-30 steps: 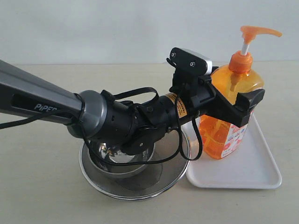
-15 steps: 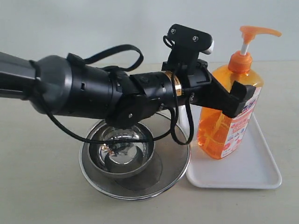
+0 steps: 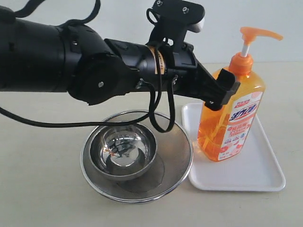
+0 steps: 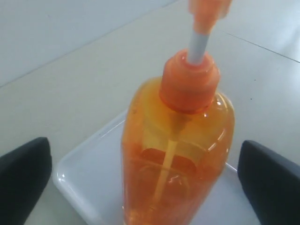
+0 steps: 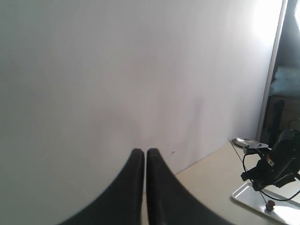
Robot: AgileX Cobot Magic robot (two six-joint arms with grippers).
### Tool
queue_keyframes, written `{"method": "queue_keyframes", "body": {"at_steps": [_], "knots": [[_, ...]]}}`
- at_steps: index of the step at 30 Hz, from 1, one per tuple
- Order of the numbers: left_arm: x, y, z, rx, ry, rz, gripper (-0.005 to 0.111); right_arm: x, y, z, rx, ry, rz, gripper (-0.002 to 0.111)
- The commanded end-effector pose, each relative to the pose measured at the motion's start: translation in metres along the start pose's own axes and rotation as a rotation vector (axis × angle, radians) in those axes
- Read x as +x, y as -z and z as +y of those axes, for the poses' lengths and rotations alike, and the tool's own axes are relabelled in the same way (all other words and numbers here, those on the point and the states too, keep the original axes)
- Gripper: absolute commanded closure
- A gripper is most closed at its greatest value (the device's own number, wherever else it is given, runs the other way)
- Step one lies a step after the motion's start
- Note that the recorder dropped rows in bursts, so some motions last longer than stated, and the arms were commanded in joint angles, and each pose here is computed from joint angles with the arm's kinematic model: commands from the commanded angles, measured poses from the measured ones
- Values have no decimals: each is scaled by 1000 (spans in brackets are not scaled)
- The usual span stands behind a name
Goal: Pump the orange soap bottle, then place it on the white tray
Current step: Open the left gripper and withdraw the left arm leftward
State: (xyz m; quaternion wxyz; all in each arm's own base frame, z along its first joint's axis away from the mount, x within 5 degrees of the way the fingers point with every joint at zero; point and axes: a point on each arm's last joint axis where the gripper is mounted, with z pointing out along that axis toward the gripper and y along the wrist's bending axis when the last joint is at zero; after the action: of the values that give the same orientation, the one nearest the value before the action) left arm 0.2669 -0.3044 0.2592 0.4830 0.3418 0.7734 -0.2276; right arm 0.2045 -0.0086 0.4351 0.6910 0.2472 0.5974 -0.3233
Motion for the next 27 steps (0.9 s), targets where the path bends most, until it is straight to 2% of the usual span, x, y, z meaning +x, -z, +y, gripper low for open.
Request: {"method": "queue_keyframes", "body": {"at_steps": [1, 9, 14, 17, 19, 23, 25, 27], "knots": [[2, 18, -11, 19, 4, 19, 3, -3, 0, -3, 14, -11, -10, 109], [10, 79, -36, 95, -5, -9, 3, -3, 0, -3, 14, -9, -10, 109], [27, 114, -34, 101, 52, -8, 3, -3, 0, -3, 14, -11, -10, 109], [40, 133, -30, 102, 66, -24, 7, -3, 0, -3, 14, -11, -10, 109], [45, 148, -26, 98, 110, -47, 15, -3, 0, -3, 14, -11, -10, 109], [53, 170, -19, 88, 189, -75, 39, -3, 0, -3, 14, -7, -10, 109], [52, 180, -17, 90, 251, -101, 56, -3, 0, -3, 14, -7, -10, 109], [48, 188, -17, 97, 267, -133, 72, -3, 0, -3, 14, -14, -10, 109]]}}
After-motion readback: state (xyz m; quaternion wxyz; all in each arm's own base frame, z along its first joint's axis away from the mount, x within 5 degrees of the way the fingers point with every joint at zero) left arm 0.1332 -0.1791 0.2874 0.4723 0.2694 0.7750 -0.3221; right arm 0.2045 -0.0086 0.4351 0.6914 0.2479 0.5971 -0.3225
